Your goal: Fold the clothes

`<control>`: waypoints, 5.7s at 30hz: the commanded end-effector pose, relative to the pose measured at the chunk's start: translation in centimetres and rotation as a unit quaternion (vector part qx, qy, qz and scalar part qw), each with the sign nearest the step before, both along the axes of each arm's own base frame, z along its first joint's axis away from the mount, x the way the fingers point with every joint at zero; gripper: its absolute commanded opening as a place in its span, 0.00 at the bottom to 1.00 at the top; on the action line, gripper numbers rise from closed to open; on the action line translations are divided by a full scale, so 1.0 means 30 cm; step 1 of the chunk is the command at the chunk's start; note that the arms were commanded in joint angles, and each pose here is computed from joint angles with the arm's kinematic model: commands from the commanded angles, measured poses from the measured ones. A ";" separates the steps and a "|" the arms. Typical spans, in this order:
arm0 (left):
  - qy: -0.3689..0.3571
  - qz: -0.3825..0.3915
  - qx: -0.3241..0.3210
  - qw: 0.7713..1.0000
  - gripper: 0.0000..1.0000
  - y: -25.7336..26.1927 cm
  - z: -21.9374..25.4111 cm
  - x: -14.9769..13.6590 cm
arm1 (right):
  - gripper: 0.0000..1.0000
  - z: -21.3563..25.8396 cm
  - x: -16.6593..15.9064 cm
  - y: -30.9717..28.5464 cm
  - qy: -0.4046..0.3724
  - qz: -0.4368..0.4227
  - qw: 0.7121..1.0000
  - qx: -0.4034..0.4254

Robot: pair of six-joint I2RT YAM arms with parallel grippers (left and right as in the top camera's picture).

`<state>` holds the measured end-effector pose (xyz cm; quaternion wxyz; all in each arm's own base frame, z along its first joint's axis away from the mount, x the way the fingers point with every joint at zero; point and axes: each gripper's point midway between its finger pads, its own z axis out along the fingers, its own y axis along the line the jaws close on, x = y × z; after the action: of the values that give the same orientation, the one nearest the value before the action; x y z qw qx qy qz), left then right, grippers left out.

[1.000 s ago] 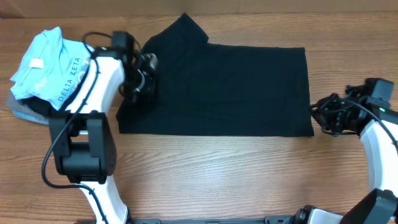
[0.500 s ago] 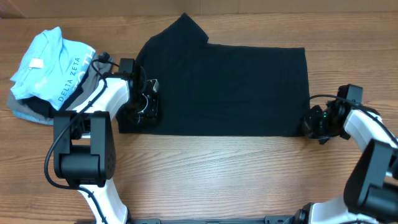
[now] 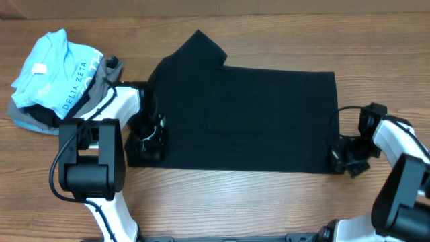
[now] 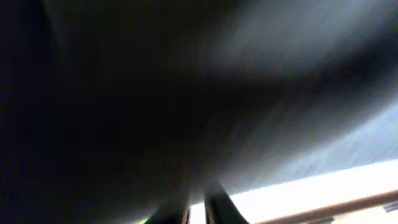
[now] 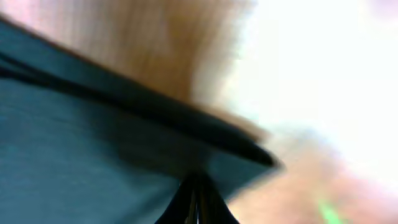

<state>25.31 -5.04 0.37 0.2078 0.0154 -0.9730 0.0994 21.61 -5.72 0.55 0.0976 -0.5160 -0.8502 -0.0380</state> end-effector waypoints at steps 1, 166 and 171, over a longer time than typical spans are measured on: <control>0.060 0.013 0.003 0.998 0.12 0.007 0.012 -0.078 | 0.04 0.082 -0.031 -0.074 -0.014 -0.004 0.997 -0.073; -0.500 -0.109 0.037 0.858 0.04 -0.282 0.276 1.080 | 0.57 0.606 0.652 -0.112 -0.464 0.200 0.860 -0.074; -0.482 -0.111 0.038 0.868 0.04 -0.268 0.337 1.018 | 0.59 0.485 0.759 -0.142 -0.447 0.209 0.862 -0.115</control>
<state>56.34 -13.21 6.65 -0.2573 -0.1368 -0.9562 0.0279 42.92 -9.34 17.02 -0.3495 -0.2637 -0.8806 -0.1813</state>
